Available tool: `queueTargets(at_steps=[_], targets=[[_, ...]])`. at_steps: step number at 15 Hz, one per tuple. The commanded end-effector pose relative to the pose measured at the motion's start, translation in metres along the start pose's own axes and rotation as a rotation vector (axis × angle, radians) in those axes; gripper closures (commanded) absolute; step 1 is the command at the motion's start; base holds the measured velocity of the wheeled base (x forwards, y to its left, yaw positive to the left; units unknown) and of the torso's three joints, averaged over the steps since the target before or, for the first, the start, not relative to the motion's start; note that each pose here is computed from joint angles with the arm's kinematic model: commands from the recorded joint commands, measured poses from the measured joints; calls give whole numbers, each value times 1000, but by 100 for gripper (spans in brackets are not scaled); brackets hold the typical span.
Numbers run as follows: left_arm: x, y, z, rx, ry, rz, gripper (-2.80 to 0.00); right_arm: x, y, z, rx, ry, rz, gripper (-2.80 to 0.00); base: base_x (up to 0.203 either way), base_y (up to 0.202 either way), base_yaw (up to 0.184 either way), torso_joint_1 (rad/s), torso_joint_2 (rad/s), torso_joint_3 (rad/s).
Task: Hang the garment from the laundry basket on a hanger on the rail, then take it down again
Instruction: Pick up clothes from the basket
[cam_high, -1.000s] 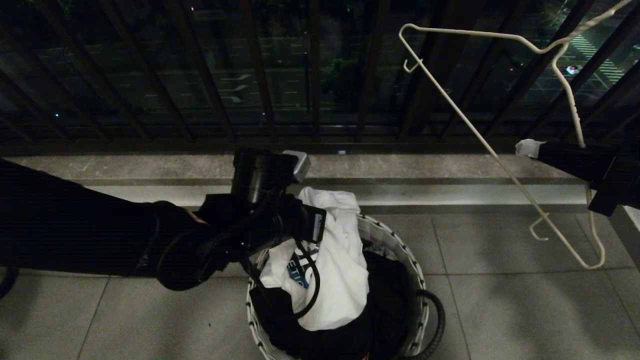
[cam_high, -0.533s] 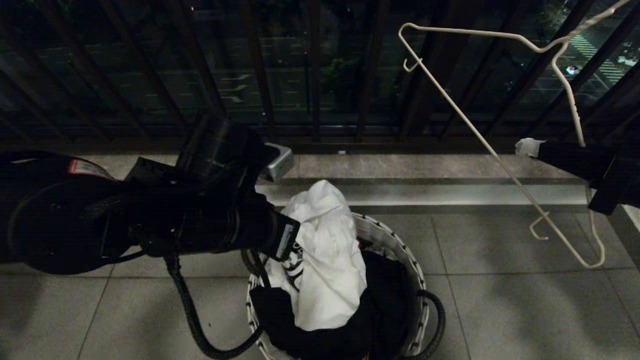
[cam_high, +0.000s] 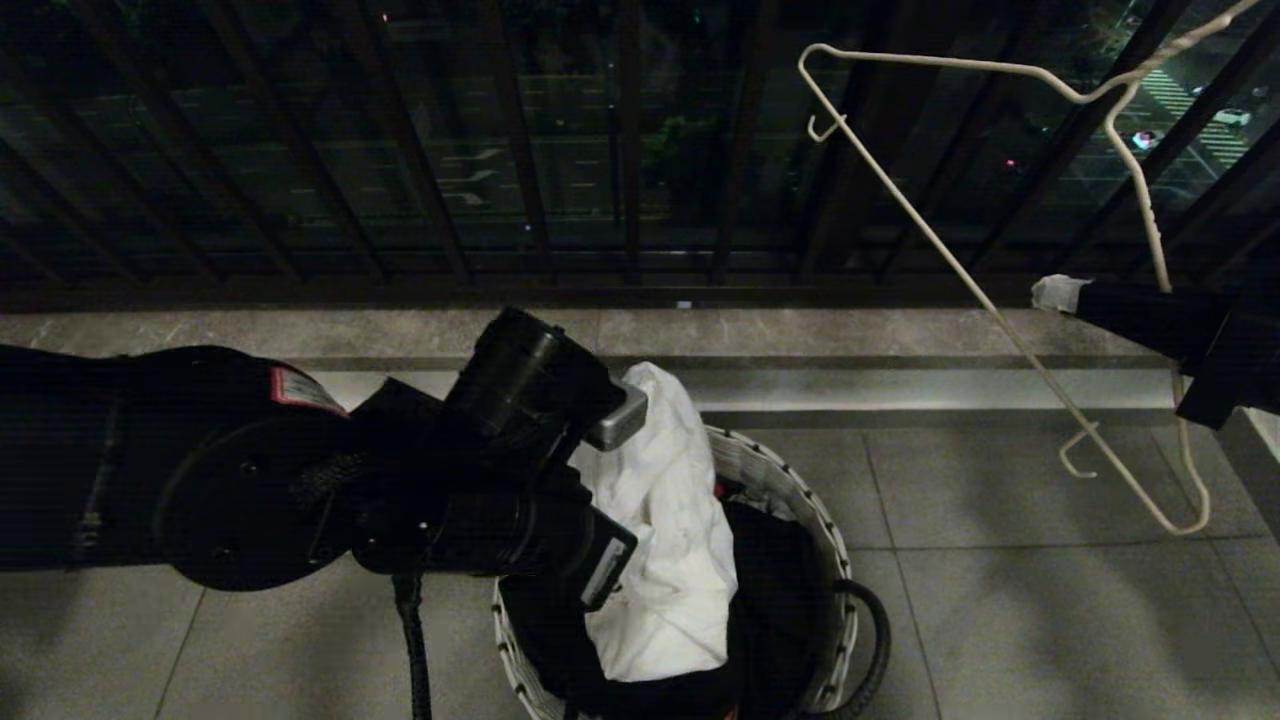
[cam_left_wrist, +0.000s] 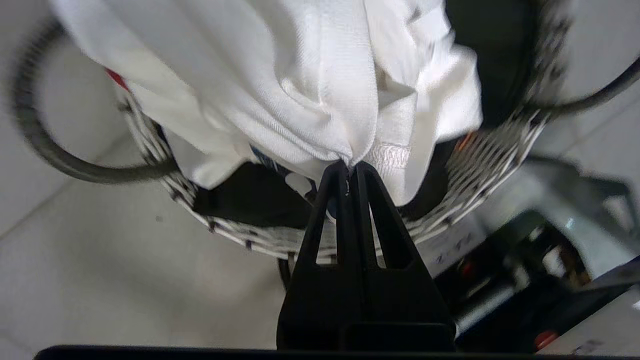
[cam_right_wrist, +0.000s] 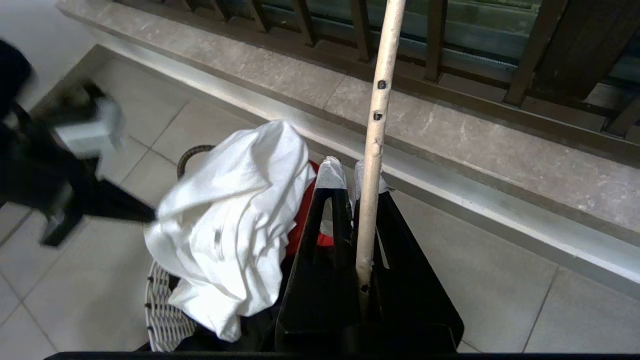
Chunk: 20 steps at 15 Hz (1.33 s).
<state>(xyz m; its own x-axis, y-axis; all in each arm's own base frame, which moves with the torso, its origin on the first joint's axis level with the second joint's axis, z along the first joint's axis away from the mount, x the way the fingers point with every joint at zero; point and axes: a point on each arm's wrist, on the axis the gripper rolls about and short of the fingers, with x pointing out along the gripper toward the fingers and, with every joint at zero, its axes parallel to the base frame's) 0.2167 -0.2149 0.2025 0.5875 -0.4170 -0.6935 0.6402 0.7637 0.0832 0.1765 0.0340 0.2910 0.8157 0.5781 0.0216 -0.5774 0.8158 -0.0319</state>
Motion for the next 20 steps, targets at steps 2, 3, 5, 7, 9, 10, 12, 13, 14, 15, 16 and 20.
queueTargets(at_steps=[2, 3, 5, 7, 9, 10, 12, 13, 14, 15, 16, 20], targets=[[18, -2, -7, 16, 75, 18, 0, 1, 0, 0, -1, -1, 3, 0, 0, 0, 0, 0, 0, 0], [22, -3, -8, 19, 88, 25, 0, 1, -1, 0, 0, 0, 3, 0, 0, 0, 0, 0, 0, 0], [25, -2, -6, 12, 86, 31, 0, 2, -1, 0, 1, 1, 3, 0, 0, 0, 0, 0, 0, 0], [22, 0, -5, 9, 75, 35, -280, 2, -1, 0, 1, 1, 3, 0, 0, 0, 0, 0, 0, 0], [13, 2, -2, 5, 52, 40, -280, 2, -1, -1, 2, 4, 3, 0, 0, 0, 0, 0, 0, 0], [8, 2, -2, 4, 42, 49, -280, 2, -1, -1, 1, 4, 3, 0, 0, 0, 0, 0, 0, 0], [-15, 5, 3, -5, -22, 70, -280, 2, -1, -1, 1, 4, 3, 0, 0, 0, 0, 0, 0, 0], [-25, 7, 4, -10, -49, 75, -280, 2, -1, -1, 2, 5, 3, 0, 0, 0, 0, 0, 0, 0], [-33, 8, 6, -16, -74, 78, -280, 2, -1, -1, 2, 5, 3, 0, 0, 0, 0, 0, 0, 0], [-39, 8, 7, -20, -94, 77, -280, 4, -2, -3, 5, 11, 3, 0, 0, 0, 0, 0, 0, 0], [-43, 8, 7, -23, -108, 76, -280, 4, -2, -3, 6, 13, 4, 0, 0, 0, 0, 0, 0, 0], [-40, 8, 8, -27, -105, 77, 0, 5, -2, -3, 7, 15, 4, 0, 0, 0, 0, 0, 0, 0]])
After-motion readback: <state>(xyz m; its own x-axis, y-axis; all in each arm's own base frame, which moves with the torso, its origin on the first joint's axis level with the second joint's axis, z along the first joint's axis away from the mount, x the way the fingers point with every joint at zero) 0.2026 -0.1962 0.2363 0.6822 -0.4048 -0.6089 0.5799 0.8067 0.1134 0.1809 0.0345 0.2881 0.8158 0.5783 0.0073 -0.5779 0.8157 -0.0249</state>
